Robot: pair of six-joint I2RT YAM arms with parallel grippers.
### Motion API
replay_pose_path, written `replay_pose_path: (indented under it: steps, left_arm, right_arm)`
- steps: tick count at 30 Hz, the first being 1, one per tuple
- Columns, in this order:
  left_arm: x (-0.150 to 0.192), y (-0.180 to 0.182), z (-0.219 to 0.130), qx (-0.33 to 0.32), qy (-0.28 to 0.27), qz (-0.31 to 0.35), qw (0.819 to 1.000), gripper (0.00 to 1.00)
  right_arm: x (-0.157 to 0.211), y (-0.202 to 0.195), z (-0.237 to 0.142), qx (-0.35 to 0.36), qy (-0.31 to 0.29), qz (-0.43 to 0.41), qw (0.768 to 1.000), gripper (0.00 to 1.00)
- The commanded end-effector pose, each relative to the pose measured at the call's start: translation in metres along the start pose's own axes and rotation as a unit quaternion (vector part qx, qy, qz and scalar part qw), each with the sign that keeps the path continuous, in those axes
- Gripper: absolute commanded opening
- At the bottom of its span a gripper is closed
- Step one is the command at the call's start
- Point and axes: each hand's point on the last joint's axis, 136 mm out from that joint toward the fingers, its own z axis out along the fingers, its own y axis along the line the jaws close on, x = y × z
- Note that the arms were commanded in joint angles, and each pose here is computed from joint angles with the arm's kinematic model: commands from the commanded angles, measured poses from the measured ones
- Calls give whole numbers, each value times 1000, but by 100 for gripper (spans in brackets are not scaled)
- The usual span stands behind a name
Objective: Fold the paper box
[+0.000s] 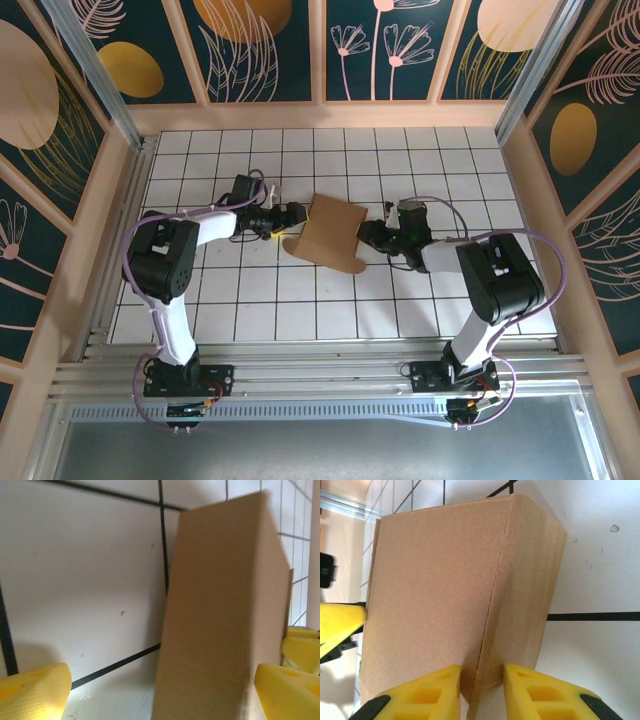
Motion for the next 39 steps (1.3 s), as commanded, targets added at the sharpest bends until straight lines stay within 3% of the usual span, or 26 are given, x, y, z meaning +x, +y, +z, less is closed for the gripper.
replay_pose_path:
  steps: [1,9,11,16,21,26,28,31,34,36,39]
  left_arm:
    - [13,-26,14,52,43,26,997,94]
    - [18,-73,20,149,54,20,987,89]
    - [17,-79,19,166,51,11,985,84]
    - [12,-81,12,165,22,-31,985,58]
    - [7,-72,8,148,-12,-99,984,44]
    - [6,-60,1,119,-31,-192,974,48]
    - [6,-64,-2,122,-28,-204,971,48]
    - [4,-69,-11,132,-43,-228,964,49]
    - [2,-75,-22,145,-59,-247,956,50]
    - [0,-80,-26,156,-61,-253,953,50]
    - [0,-85,-29,166,-57,-260,949,50]
  right_arm:
    - [34,-50,-3,44,42,48,997,27]
    - [35,-51,-1,25,49,45,997,26]
    - [35,-51,0,23,51,44,997,27]
    - [29,-43,-2,16,44,32,998,34]
    - [-2,-18,-27,24,-22,-11,999,51]
    - [-36,23,-72,69,-128,-145,979,66]
    - [-37,54,-88,77,-169,-258,948,69]
    - [-7,111,-96,45,-192,-477,857,73]
    - [42,134,-92,7,-173,-675,717,75]
    - [63,133,-85,13,-166,-760,628,85]
    - [51,127,-73,67,-176,-794,578,87]
